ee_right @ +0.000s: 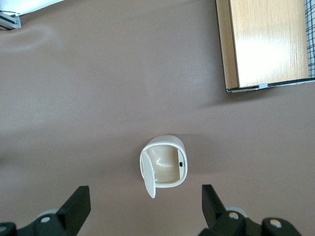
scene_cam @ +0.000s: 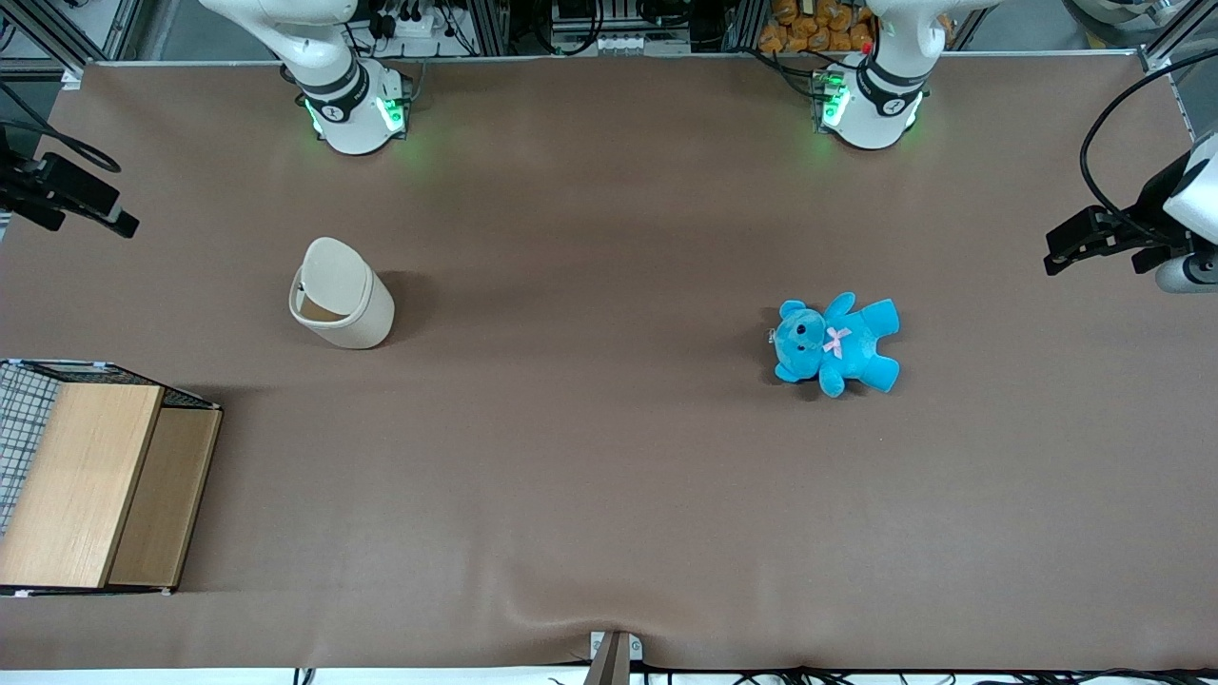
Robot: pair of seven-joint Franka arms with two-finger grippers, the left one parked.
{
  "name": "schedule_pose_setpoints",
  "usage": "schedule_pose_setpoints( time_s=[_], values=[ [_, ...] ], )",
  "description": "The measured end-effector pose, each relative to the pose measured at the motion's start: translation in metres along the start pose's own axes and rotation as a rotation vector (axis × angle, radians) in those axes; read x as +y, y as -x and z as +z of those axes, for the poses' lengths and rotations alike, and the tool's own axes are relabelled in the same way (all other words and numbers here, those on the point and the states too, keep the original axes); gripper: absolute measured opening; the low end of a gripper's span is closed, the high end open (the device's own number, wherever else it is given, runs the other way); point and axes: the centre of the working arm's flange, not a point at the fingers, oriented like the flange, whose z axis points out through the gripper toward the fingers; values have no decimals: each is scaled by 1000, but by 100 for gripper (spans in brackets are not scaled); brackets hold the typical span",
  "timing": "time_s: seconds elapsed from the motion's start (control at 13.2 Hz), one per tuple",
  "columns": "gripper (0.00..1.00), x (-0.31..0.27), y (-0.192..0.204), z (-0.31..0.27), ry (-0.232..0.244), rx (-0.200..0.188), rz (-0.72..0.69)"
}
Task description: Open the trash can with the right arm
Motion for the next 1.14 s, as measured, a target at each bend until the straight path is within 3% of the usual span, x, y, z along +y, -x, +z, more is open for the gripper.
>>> schedule_pose_setpoints(
  time_s=[0.3, 0.61, 1.14],
  values=[
    [100, 7, -1, -1, 83, 13, -70],
    [100, -2, 0, 3, 102, 4, -161],
    [100, 3, -5, 14, 124, -20, -179]
  ],
)
